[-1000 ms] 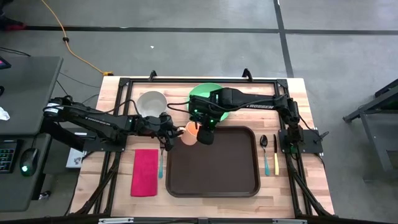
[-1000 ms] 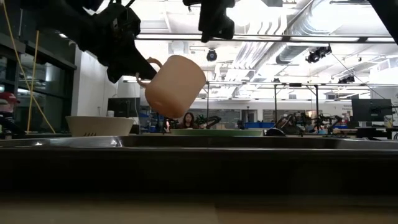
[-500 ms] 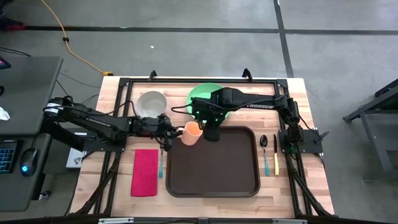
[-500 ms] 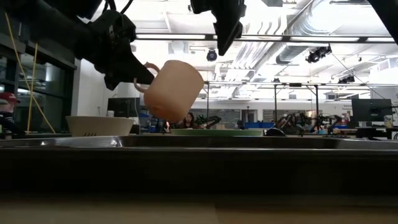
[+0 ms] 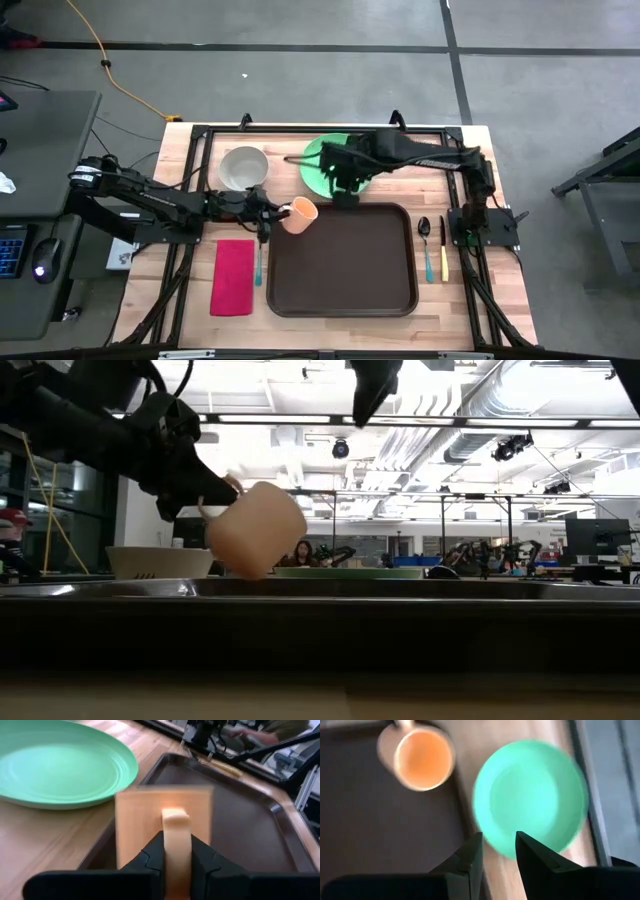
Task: Set up tray
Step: Put the white cup on the brown serving tray
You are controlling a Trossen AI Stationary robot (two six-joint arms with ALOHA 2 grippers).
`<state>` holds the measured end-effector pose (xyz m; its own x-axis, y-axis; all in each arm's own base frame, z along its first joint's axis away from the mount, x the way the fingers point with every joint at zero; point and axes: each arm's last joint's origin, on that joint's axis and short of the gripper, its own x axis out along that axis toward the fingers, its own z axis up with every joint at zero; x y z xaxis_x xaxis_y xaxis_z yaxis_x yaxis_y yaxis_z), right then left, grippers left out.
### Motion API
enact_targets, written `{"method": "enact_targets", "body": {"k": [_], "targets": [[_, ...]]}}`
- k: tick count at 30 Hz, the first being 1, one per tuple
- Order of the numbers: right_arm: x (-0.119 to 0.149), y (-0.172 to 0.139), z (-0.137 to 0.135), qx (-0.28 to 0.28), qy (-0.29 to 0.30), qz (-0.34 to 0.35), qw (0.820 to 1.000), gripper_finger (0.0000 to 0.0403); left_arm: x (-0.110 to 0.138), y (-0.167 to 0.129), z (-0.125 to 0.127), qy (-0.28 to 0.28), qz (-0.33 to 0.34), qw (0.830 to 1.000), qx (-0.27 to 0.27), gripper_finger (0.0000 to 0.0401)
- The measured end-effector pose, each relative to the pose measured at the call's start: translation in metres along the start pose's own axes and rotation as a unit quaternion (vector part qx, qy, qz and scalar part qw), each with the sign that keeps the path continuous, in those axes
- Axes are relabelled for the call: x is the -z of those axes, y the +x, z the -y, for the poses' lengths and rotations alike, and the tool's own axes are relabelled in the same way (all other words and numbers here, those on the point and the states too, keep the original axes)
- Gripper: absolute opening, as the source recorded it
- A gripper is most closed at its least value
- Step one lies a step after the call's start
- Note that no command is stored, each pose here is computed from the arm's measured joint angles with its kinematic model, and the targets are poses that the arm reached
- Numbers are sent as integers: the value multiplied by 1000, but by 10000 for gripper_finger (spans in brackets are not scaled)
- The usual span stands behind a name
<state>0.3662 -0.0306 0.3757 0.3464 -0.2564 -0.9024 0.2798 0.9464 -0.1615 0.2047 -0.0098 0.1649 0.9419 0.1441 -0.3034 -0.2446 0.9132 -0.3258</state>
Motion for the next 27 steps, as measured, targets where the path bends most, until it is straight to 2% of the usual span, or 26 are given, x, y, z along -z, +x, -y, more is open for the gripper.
{"method": "enact_targets", "body": {"k": [5,11,14,20,24,27], "targets": [[8,-39,21,12,54,69,996,94,6,-3,-4,5,13,1000,2,63],[22,-84,38,10,103,148,984,94,7,-5,-5,6,29,1000,-6,85],[29,-97,42,15,119,167,979,94,7,-5,-5,16,31,999,-8,69],[35,-108,45,12,132,181,975,94,3,-5,-4,27,54,998,-12,62],[34,-106,44,7,125,178,976,94,2,-5,-5,27,60,998,-23,78],[34,-99,42,4,120,167,979,94,2,-5,-5,28,61,997,-23,70]]}}
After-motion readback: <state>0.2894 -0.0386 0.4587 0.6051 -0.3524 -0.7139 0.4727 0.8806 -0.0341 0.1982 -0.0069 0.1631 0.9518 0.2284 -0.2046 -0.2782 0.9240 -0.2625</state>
